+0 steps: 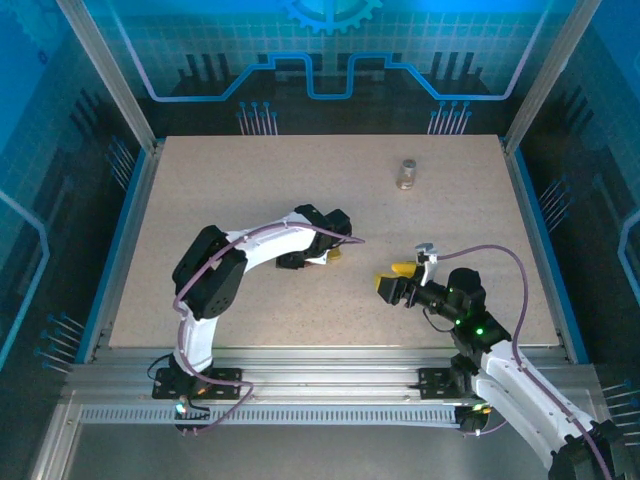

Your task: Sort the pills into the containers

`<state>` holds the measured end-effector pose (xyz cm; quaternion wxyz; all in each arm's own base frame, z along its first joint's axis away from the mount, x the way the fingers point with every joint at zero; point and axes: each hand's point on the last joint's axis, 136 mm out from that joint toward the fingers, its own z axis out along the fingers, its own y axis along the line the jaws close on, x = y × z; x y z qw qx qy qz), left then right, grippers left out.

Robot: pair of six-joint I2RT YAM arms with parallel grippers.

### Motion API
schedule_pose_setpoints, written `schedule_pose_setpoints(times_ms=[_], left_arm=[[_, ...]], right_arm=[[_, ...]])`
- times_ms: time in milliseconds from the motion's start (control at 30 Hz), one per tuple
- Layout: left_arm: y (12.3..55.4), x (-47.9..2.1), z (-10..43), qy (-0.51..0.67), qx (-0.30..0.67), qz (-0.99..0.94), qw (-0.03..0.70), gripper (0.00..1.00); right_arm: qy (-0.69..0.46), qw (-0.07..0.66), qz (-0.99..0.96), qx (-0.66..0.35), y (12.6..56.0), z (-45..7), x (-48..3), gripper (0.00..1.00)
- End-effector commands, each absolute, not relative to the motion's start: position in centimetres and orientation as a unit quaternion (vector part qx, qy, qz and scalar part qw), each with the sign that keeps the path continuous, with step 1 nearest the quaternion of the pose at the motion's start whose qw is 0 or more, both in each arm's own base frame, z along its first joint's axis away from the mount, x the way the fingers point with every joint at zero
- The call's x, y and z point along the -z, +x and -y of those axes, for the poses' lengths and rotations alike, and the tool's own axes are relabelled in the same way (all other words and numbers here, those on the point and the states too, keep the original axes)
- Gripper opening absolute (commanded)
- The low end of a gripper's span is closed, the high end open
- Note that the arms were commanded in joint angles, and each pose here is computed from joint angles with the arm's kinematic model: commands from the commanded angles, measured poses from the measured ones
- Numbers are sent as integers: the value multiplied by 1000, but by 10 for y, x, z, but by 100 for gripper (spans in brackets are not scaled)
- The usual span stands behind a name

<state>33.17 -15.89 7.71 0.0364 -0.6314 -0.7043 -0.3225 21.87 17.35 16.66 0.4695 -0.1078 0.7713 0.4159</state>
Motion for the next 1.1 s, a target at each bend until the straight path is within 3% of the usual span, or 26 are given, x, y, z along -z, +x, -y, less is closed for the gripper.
schedule_pose_setpoints(times_ms=[0, 367, 700, 1067], left_arm=[[326, -85, 159, -631, 313, 710, 23, 0], [316, -42, 135, -634, 342, 687, 98, 0], [338, -76, 152, -623, 350, 698, 35, 0], [319, -52, 155, -594, 268, 758, 11, 0]], right_arm=[[-104, 479, -767, -414, 222, -171, -167, 80], [-105, 477, -769, -413, 223, -172, -166, 80], [-105, 480, -767, -413, 221, -171, -168, 80], [-104, 479, -771, -407, 222, -170, -164, 80]])
